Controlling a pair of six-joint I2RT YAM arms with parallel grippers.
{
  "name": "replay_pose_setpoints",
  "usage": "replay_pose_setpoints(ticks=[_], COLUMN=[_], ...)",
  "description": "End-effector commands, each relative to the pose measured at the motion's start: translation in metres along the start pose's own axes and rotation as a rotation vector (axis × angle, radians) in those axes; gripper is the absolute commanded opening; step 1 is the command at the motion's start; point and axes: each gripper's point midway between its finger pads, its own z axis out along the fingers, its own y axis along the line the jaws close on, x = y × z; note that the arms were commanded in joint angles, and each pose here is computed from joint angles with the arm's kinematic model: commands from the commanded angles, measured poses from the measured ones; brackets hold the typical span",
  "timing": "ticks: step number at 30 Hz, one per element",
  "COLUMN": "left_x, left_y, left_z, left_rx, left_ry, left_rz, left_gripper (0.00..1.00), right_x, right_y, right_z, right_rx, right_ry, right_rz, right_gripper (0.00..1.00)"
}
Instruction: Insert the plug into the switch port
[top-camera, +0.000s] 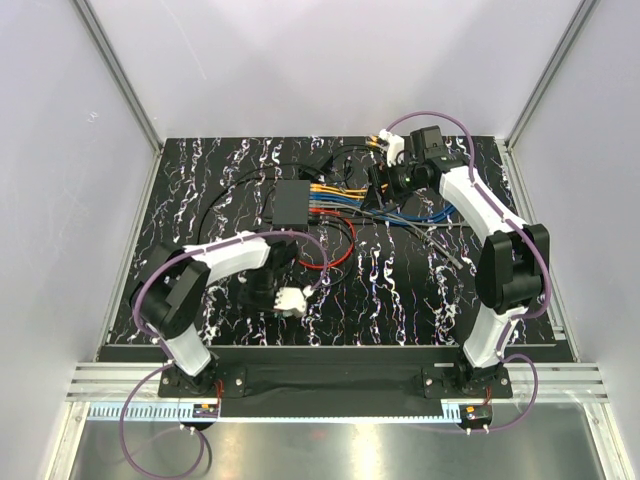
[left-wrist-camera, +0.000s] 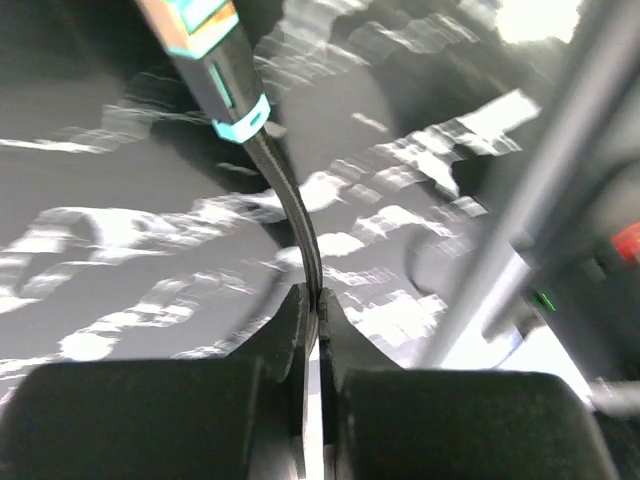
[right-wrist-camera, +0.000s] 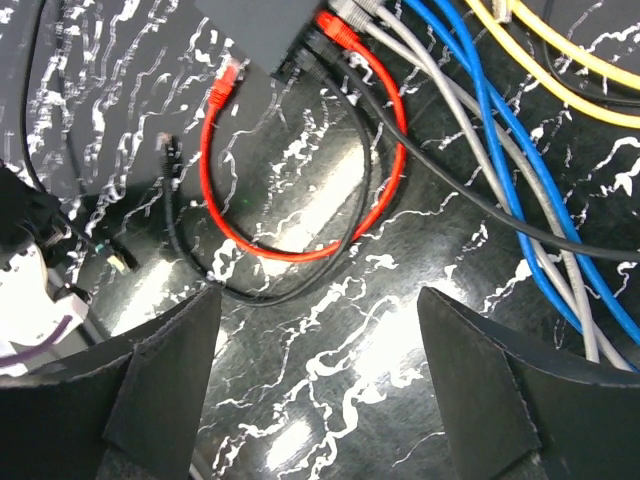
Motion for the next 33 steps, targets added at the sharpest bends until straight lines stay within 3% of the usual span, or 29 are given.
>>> replay_pose_setpoints(ticks=[1,2,5,9,12,16,18,20,21,25,33], left_x=[0.026,0.023,-0.014,-0.086,-0.118,-0.131,-0.136,-0.134,-0.136,-0.139,-0.136], left_y=[-0.038,-0.038,-0.033,-0.033,-0.03,-0.018,-0.012,-0.008,-0.004,-0.002,0.003], left_z=[-0.014,-0.017,-0.043,-0.116,-0.175,-0.228,-0.248,-0.256,-0.262,-0.274,-0.298], left_rx=[0.151,0.154,0.142,0.134,0.084,0.099,0.088,0.108,0.054,0.069,0.045], left_ry=[0.132,0.118,-0.113,-0.569,-0.868,-1.161,-1.277,-1.333,-1.368,-1.444,-1.541], left_rz=[0.088,0.096,0.105,0.122,0.155,0.08,0.093,0.032,0.072,0.009,-0.016], left_gripper=[0.0,0.0,0.0,0.0,0.0,0.0,0.0,0.0,0.0,0.0,0.0], right_x=[-0.021,-0.022,-0.023,-0.023,-0.028,-0.05,-0.049,-0.05,-0.05,-0.067,-0.065], right_y=[0.014,0.014,0.025,0.046,0.071,0.111,0.13,0.139,0.142,0.161,0.207], right_z=[-0.014,-0.013,-0.017,-0.022,-0.035,-0.064,-0.078,-0.084,-0.085,-0.096,-0.094], right_rx=[-0.042,-0.047,-0.096,-0.202,-0.315,-0.477,-0.568,-0.627,-0.649,-0.742,-0.869], right_ry=[-0.032,-0.03,-0.04,-0.076,-0.108,-0.25,-0.263,-0.259,-0.262,-0.339,-0.307], right_rz=[-0.018,-0.017,-0.033,-0.049,-0.088,-0.182,-0.134,-0.092,-0.081,-0.139,-0.106], right_gripper=[0.85,0.84,0.79,0.71,0.66,0.63,0.63,0.64,0.64,0.66,0.66])
